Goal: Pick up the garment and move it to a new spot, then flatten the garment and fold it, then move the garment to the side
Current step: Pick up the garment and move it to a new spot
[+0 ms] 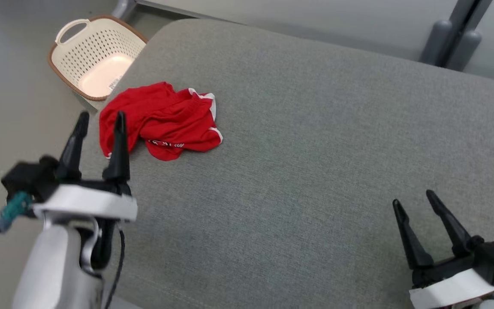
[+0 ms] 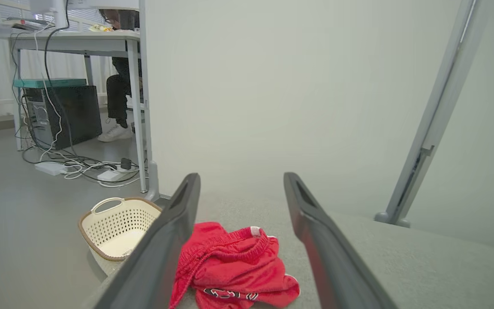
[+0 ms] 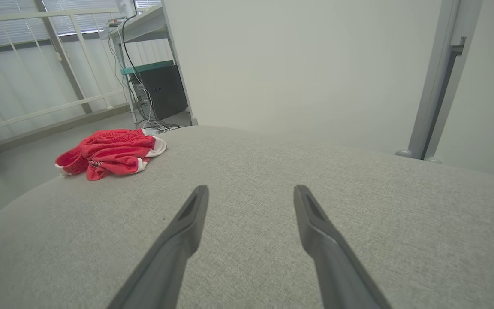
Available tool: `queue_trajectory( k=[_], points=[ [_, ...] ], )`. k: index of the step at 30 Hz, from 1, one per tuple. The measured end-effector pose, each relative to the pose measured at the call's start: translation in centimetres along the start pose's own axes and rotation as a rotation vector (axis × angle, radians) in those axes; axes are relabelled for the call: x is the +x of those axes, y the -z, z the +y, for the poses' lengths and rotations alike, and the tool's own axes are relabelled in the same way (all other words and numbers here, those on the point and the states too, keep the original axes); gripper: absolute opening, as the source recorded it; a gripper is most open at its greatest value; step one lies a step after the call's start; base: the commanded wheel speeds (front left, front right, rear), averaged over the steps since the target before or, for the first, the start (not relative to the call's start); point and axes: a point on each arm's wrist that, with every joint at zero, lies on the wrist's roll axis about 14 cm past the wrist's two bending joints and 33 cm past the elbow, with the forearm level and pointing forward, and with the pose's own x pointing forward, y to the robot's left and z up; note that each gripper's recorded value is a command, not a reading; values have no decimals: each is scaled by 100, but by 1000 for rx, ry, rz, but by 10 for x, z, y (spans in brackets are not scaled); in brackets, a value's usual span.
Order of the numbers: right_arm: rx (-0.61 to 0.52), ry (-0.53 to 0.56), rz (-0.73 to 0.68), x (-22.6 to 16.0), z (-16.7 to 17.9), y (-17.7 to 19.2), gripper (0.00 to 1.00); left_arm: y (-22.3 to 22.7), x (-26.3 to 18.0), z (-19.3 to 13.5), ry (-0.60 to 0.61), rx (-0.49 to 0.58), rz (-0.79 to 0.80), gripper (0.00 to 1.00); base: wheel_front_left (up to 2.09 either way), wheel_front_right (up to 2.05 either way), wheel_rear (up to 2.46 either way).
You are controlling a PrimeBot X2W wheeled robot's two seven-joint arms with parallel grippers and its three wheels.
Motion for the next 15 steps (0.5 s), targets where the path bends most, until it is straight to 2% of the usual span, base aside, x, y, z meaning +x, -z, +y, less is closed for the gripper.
queue_trajectory(
  k=[3, 5, 8, 11, 15],
  points=[
    [-12, 34, -8, 6, -25, 1, 100, 1, 56, -19, 80, -3, 62, 100, 0, 0, 0],
    [-13, 65, -19, 9, -43, 1, 100, 16, 85, -30, 111, 0, 154, 100, 0, 0, 0],
    [-10, 106, -13, 9, -64, 10, 100, 57, 115, -31, 122, 103, 355, 100, 0, 0, 0],
    [-15, 147, 1, 4, -85, 19, 100, 103, 132, -38, 119, 132, 560, 100, 0, 0, 0],
    [-25, 207, 22, -6, -111, 30, 100, 160, 135, -43, 122, 155, 789, 100, 0, 0, 0]
  ],
)
